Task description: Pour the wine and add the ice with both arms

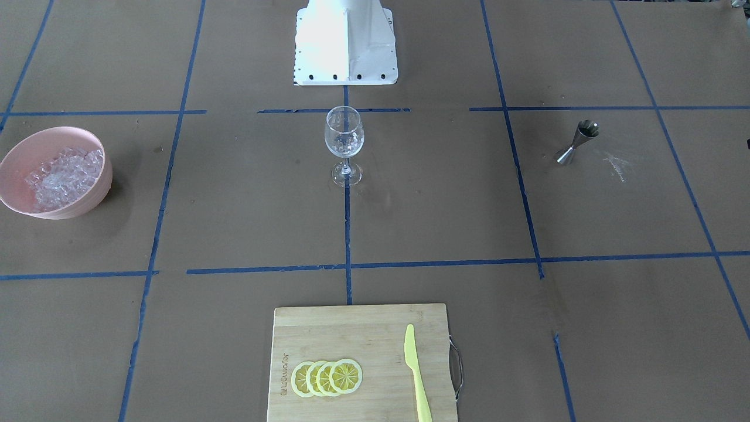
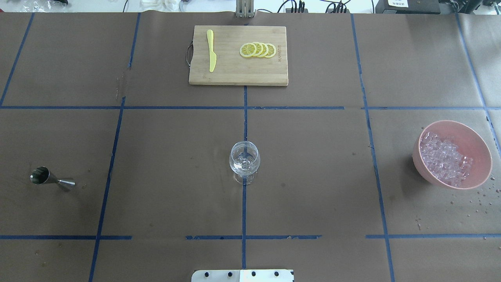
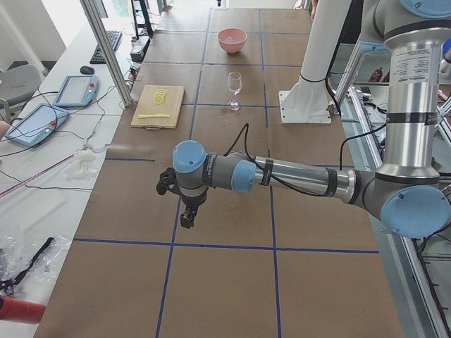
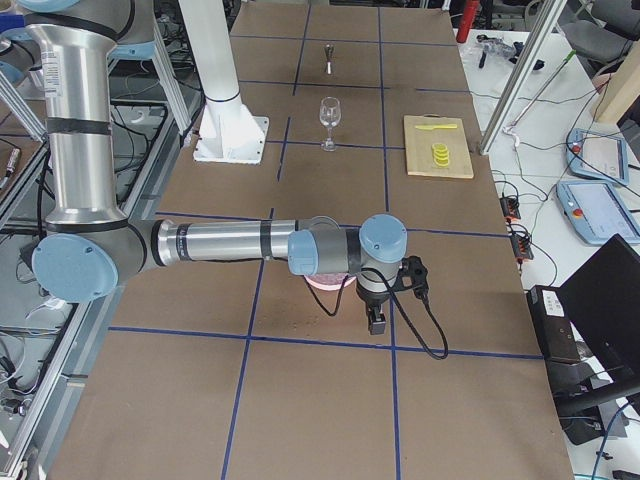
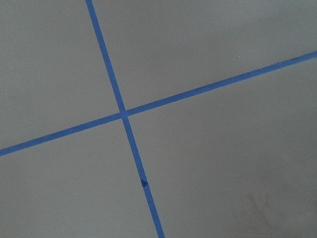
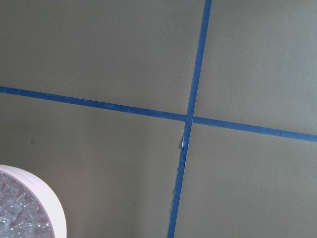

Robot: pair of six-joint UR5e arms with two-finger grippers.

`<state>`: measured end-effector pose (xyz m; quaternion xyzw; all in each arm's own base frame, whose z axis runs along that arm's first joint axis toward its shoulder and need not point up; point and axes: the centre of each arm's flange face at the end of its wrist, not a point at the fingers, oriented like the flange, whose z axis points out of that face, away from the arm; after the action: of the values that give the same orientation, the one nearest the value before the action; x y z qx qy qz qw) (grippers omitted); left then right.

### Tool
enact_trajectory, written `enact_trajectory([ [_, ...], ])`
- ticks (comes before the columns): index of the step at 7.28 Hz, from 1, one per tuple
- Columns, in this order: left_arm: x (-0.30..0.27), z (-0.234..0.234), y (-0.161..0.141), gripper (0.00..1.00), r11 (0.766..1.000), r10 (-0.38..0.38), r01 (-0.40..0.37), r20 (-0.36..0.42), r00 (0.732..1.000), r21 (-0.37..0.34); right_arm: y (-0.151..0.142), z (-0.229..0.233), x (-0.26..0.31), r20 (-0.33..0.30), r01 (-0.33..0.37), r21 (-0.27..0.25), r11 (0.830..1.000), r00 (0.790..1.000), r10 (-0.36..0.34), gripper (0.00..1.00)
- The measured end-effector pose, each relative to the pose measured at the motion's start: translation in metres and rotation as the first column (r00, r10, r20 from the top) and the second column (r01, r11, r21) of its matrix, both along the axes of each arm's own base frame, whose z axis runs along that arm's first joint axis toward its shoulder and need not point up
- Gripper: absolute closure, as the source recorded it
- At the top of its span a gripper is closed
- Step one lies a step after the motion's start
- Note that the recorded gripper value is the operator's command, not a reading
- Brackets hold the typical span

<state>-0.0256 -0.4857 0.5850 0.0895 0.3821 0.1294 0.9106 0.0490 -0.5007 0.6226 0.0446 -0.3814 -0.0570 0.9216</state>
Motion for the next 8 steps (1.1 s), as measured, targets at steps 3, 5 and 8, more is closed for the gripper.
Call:
enact_trajectory([
  [3, 0.0, 0.005, -0.001, 0.0, 1.0, -0.012, 0.012, -0.005, 1.0, -0.018, 0.003, 0.014, 0.0, 0.006, -0.005, 0.023, 1.0, 1.0, 0.004, 0.0],
  [5, -0.001, 0.008, -0.001, 0.0, 1.0, -0.013, 0.014, -0.01, 1.0, 0.007, 0.015, 0.018, -0.002, 0.034, -0.013, 0.09, 0.996, 0.999, 0.01, 0.0],
  [8, 0.0, -0.008, -0.003, 0.01, 0.994, -0.01, 0.012, -0.019, 1.0, 0.109, 0.016, 0.008, -0.018, 0.123, -0.007, 0.098, 0.995, 0.992, -0.005, 0.0],
])
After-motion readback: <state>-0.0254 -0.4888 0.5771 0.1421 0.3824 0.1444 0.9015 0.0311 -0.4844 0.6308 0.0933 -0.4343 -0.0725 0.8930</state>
